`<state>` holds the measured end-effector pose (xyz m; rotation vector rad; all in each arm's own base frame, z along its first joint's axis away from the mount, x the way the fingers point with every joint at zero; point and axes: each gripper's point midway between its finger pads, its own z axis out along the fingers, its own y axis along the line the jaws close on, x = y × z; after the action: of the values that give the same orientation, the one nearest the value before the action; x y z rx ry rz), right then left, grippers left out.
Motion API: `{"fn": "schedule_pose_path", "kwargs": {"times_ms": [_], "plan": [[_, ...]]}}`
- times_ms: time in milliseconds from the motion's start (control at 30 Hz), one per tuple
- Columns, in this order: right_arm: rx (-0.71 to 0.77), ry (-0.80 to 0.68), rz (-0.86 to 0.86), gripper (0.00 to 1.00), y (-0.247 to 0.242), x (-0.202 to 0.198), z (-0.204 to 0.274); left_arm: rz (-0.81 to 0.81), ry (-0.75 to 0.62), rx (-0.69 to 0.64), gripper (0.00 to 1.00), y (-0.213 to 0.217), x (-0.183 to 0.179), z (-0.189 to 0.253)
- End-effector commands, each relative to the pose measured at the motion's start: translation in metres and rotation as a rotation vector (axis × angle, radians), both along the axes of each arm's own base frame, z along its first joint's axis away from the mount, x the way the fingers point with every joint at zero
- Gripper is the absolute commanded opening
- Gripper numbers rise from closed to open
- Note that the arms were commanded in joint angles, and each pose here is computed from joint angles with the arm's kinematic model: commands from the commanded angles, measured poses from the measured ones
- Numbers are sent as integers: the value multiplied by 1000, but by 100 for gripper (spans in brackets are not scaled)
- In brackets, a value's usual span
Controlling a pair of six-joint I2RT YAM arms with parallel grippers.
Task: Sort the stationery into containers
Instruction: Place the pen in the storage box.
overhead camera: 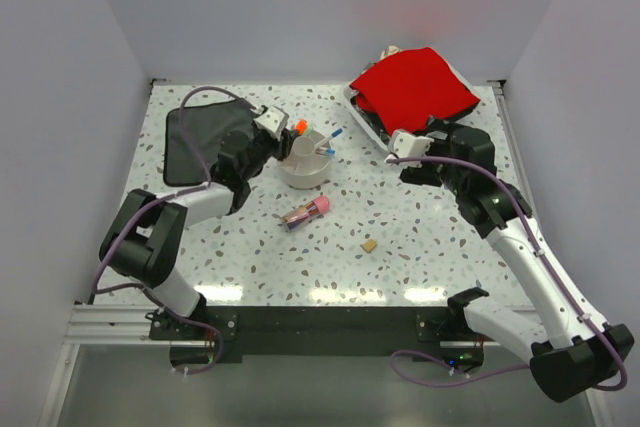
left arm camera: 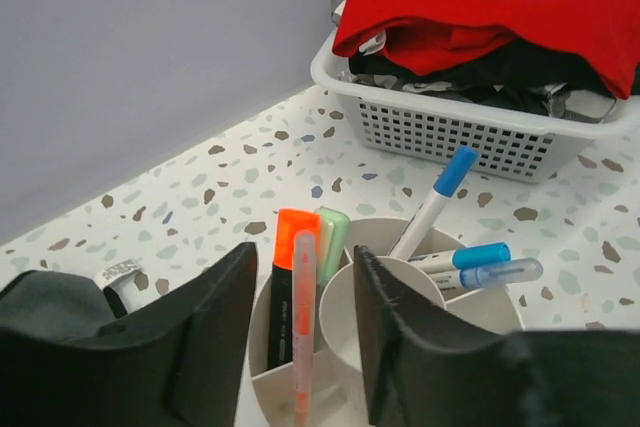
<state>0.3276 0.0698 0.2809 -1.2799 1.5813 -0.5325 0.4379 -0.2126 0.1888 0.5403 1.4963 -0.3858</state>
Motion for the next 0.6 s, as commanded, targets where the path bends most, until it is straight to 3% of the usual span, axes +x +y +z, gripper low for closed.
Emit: {"fn": "schedule_pose_path", "kwargs": {"times_ms": [0,67,233,267,333,367,400,467,567], "plan": [[47,-55,-18,95,3,6,14,-10,-133,41,60,4,1,62],[59,-60,-10,95,6,8,13,14,-142,60,73,10,-1,84],[167,-16,-26,96,13,5,8,59,-145,66,84,24,-15,144],[181,66,-1,96,19,-4,-7,47,-69,90,87,24,-21,133],[198,188,60,95,30,-20,-20,0,-47,98,87,18,-32,148],[177,292,91,93,32,-37,-39,-21,36,132,86,18,-40,131],[203,369,186,93,47,-52,-50,-57,56,140,86,12,-48,130],[99,547,340,89,52,-88,-82,-64,186,157,85,15,-64,109],[3,711,519,84,56,-120,-117,-44,272,143,84,24,-79,91]]}}
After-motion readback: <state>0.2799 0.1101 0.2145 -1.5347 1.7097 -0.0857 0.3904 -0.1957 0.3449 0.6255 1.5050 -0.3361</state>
